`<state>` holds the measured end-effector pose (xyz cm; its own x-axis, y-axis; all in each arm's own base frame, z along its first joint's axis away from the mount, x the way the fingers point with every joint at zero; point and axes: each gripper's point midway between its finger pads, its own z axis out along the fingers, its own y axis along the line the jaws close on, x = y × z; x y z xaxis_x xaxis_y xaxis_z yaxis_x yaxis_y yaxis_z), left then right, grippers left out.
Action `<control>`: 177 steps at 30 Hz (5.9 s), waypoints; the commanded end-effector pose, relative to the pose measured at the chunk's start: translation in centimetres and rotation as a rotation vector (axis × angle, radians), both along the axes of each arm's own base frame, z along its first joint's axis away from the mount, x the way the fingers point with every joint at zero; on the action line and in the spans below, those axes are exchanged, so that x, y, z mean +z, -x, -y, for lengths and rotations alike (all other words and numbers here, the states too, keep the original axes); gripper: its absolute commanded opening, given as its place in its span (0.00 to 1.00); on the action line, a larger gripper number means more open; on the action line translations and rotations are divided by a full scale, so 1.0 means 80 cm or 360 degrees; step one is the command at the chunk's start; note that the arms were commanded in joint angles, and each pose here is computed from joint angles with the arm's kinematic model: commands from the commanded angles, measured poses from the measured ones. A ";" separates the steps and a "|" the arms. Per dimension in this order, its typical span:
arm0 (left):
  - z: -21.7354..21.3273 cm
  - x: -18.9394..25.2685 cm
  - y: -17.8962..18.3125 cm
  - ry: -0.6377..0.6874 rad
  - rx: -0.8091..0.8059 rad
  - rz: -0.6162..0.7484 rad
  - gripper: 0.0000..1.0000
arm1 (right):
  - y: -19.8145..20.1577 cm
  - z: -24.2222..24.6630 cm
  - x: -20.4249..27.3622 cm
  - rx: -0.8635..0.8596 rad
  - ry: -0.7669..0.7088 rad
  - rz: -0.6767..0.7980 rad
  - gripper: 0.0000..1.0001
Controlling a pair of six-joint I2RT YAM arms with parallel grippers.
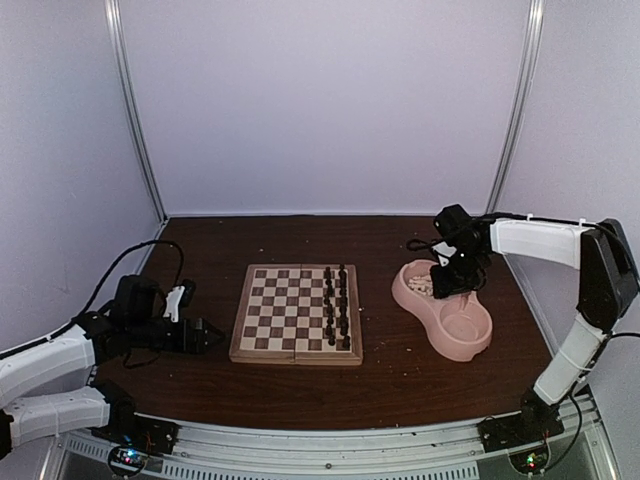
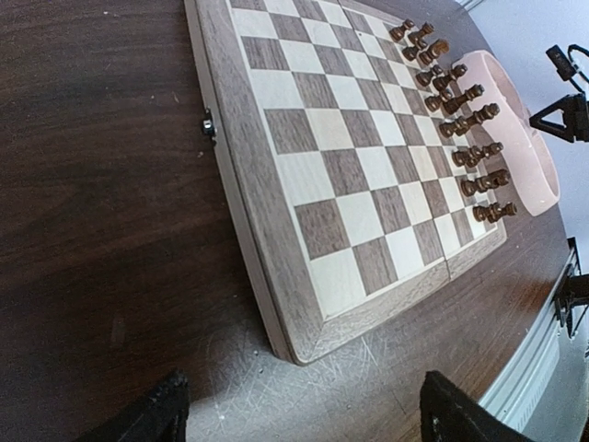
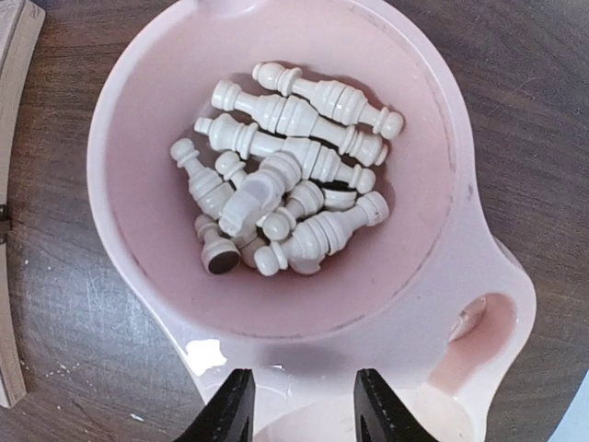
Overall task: Set up the chess pieces on the board
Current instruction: Place the storage box at the center of the board, then pick up the knight from the storage box, then position the chessboard at the center of the board, then place the knight on the chessboard.
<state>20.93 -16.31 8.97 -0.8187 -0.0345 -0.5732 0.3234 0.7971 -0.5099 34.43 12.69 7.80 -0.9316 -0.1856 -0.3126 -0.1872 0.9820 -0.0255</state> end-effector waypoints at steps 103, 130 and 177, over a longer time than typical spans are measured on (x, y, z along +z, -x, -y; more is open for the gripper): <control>-0.011 -0.056 -0.002 -0.0196 0.0111 -0.0357 0.65 | 0.149 -0.409 0.108 0.1282 -0.0347 0.0070 0.04; 0.079 -0.075 0.004 0.0041 -0.0270 -0.0481 0.24 | 0.124 -0.401 0.092 0.1156 -0.0200 0.0151 0.05; 0.085 -0.027 -0.002 -0.0146 -0.0047 0.0032 0.38 | 0.126 -0.338 0.017 0.1099 0.0222 -0.0231 0.19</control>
<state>21.07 -24.19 7.15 -0.8156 0.0382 -0.5773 0.3688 0.8032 -0.4679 23.11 39.90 8.78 -0.6195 -0.7774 -0.1089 -0.7800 0.6252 -0.0255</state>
